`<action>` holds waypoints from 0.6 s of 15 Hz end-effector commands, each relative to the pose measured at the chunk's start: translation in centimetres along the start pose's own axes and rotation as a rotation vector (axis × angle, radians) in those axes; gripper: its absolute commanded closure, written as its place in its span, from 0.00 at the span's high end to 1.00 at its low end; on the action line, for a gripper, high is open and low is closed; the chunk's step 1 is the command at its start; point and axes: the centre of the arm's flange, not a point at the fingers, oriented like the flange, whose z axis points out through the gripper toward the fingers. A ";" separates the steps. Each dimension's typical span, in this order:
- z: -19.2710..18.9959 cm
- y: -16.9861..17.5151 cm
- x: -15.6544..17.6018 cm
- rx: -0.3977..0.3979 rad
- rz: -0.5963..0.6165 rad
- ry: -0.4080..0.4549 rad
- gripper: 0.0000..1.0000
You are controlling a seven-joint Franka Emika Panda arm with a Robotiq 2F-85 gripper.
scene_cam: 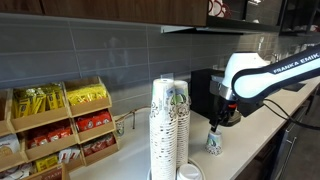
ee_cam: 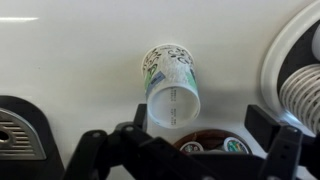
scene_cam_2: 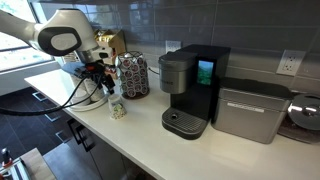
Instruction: Put the paper cup on the pile on the right
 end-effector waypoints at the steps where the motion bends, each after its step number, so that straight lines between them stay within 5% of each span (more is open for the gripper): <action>1: 2.1 0.5 0.9 -0.013 -0.022 0.011 1.00; 9: 4.1 1.7 1.2 -0.062 -0.036 -0.015 1.00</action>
